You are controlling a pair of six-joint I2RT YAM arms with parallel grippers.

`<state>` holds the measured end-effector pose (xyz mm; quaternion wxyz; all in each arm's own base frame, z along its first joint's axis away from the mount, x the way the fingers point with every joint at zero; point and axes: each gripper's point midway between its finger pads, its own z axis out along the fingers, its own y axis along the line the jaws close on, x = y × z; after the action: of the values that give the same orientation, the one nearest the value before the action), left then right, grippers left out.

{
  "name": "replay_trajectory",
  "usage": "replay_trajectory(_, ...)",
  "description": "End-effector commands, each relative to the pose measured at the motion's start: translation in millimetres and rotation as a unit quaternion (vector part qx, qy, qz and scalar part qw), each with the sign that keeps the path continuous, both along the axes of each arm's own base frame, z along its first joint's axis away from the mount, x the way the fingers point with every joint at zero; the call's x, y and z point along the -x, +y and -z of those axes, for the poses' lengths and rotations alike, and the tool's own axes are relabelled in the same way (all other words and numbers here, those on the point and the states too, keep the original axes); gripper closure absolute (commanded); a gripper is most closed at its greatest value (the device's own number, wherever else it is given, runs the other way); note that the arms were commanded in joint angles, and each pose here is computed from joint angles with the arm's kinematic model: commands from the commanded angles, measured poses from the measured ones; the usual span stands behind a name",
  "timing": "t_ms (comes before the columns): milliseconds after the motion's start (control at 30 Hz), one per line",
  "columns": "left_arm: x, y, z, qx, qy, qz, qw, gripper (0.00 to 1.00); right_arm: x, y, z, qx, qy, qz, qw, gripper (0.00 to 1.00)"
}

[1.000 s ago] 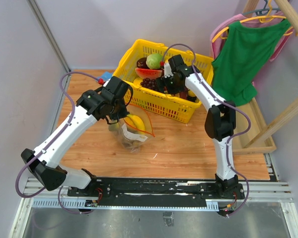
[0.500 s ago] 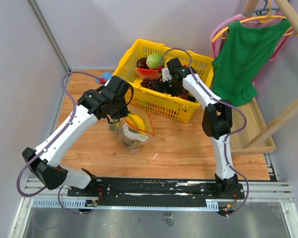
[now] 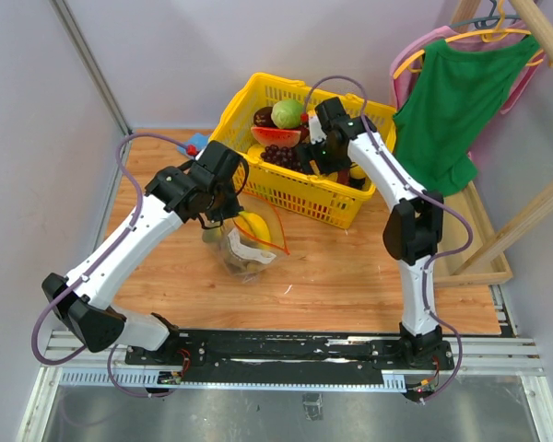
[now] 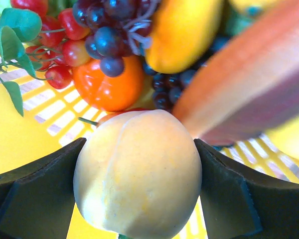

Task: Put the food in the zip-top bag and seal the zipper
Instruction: Pick up the fake fruit from the bin, then place the fake fruit in the zipper food storage bag.

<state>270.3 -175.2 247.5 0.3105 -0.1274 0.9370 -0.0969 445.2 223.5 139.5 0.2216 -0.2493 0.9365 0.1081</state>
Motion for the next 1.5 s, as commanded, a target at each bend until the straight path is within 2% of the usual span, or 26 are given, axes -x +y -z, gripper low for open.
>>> replay_trajectory(0,-3,-2,-5,0.018,-0.013,0.005,1.000,1.00,-7,-44,-58,0.052,-0.079,0.062,0.994,0.46)
replay_trajectory(100,-2,-4,-6,0.026,-0.016,0.007,1.000,1.00,-7,-61,-70,0.080,-0.102,0.086,0.988,0.46)
replay_trajectory(233,-1,-7,-8,0.037,-0.019,0.013,0.999,1.00,-4,-66,-84,0.079,-0.120,0.101,0.984,0.47)
replay_trajectory(433,1,-12,-10,0.050,-0.021,0.021,0.998,1.00,6,-64,-130,0.034,-0.164,0.111,0.980,0.48)
replay_trajectory(633,0,-17,-15,0.065,-0.028,0.030,0.997,1.00,28,-46,-170,-0.046,-0.192,0.090,0.976,0.49)
replay_trajectory(1100,-1,-26,-20,0.082,-0.038,0.049,0.995,1.00,110,41,-218,-0.222,-0.203,-0.073,0.951,0.49)
replay_trajectory(1467,4,-23,-3,0.073,-0.018,0.046,0.996,1.00,174,112,-182,-0.268,-0.156,-0.205,0.928,0.50)
